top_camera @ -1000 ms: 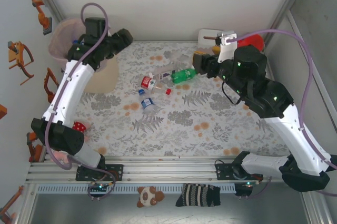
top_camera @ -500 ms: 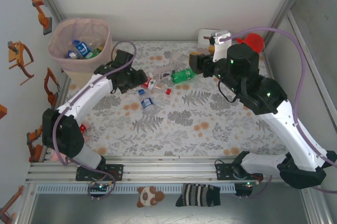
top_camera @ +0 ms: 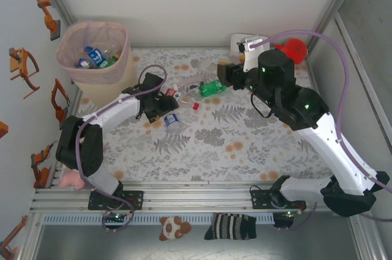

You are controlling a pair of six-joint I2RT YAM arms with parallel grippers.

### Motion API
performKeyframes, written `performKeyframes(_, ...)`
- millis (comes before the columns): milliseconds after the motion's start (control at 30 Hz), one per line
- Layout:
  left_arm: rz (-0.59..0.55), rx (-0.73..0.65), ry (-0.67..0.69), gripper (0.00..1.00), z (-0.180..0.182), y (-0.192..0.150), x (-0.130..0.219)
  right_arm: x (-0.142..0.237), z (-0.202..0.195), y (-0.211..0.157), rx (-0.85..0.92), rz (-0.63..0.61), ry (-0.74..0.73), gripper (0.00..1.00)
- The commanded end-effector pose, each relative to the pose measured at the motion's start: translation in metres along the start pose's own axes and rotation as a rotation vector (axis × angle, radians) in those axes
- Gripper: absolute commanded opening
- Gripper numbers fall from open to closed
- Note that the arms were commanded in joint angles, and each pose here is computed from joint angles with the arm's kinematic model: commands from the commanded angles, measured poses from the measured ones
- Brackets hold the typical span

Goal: Put the plastic bottles in the bin

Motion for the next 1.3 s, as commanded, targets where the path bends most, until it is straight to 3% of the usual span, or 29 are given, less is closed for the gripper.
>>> performKeyframes(0,0.039,0.033,0.011,0.81,0.002,-0.007,-0.015,0.007,0.0,0.009,0.001,-0.036,0.001,0.69)
performKeyframes(333,0.108,0.036,0.046,0.76,0.003,-0.018,-0.042,0.011,-0.003,0.007,0.004,-0.041,-0.015,0.69)
performKeyframes(700,0.112,0.03,0.056,0.6,0.001,-0.022,-0.048,0.016,-0.006,0.006,0.0,-0.048,-0.024,0.69)
performKeyframes(967,0.08,0.019,0.066,0.55,0.0,-0.02,-0.036,0.018,-0.006,0.006,-0.003,-0.051,-0.022,0.69)
performKeyframes(1267,-0.002,-0.012,0.051,0.54,-0.006,-0.014,0.005,0.02,-0.007,0.006,-0.007,-0.055,-0.021,0.69)
Point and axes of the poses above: each hand's point on the last joint's axis, 136 mm out from that joint toward the fingers, its own x axis back along the fingers, its own z axis along the line the jaws close on, y = z × x, the point moved 10 cm from there along x, back along the fingers, and after that the axes turned 14 degrees about -x, right-handed, at the moved point
